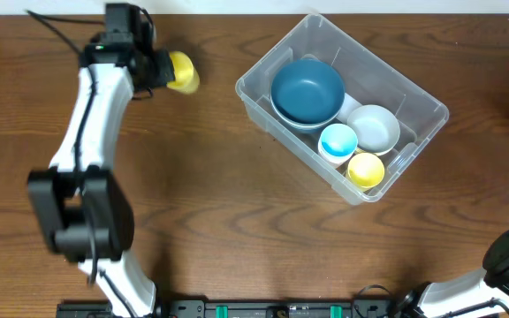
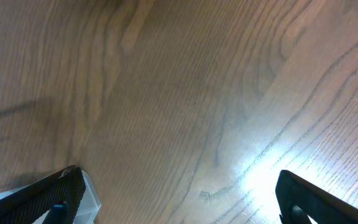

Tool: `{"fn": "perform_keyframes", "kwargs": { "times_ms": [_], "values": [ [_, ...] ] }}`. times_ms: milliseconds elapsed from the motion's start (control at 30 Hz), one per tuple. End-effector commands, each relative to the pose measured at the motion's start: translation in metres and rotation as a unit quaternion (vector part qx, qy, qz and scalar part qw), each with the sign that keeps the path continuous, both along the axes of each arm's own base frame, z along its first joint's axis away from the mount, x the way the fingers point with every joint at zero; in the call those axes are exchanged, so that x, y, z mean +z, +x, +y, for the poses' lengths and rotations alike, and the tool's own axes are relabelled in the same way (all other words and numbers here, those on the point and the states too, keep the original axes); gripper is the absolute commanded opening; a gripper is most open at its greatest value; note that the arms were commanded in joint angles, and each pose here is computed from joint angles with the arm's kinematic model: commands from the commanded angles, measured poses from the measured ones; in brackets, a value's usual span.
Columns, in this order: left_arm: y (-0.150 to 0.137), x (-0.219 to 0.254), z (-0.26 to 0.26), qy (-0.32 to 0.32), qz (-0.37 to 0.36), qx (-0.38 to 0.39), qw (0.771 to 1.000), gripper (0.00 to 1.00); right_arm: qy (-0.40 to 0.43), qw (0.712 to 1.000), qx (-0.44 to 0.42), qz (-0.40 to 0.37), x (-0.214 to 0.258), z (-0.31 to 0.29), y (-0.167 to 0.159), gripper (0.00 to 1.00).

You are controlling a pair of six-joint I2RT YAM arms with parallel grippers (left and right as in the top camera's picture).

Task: Pack container
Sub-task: 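Carry the yellow cup right into the bin over the cup stack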

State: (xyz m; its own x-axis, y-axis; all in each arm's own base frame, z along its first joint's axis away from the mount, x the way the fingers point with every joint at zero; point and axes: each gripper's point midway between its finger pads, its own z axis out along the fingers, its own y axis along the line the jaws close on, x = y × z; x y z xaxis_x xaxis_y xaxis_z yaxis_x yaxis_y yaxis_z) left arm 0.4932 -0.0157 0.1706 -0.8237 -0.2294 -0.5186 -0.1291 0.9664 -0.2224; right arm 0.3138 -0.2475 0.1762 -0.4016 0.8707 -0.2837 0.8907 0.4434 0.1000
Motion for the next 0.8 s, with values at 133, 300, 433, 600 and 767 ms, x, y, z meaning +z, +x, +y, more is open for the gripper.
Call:
{"fn": "perform_keyframes", "kwargs": {
  "times_ms": [133,300,433,600,767],
  "values": [
    [-0.023,0.111,-0.051,-0.052,-0.117,-0.074,0.989,0.06,0.002,1.0,-0.009,0.003,-0.002,-0.002,-0.002,0.99],
    [-0.063,0.152,-0.134,-0.073,-0.156,-0.19,0.966,0.06,0.001,1.0,-0.008,0.003,-0.002,-0.002,-0.002,0.99],
    [-0.102,0.156,-0.212,-0.075,-0.159,-0.295,0.939,0.06,0.002,1.0,-0.008,0.003,-0.002,-0.002,-0.002,0.99],
    [-0.145,0.142,-0.285,-0.074,-0.147,-0.397,0.903,0.06,0.002,1.0,-0.009,0.003,-0.002,-0.002,-0.002,0.99],
    [-0.168,0.122,-0.323,-0.077,-0.123,-0.44,0.886,0.06,0.002,1.0,-0.008,0.003,-0.002,-0.002,-0.002,0.99]
  ]
}}
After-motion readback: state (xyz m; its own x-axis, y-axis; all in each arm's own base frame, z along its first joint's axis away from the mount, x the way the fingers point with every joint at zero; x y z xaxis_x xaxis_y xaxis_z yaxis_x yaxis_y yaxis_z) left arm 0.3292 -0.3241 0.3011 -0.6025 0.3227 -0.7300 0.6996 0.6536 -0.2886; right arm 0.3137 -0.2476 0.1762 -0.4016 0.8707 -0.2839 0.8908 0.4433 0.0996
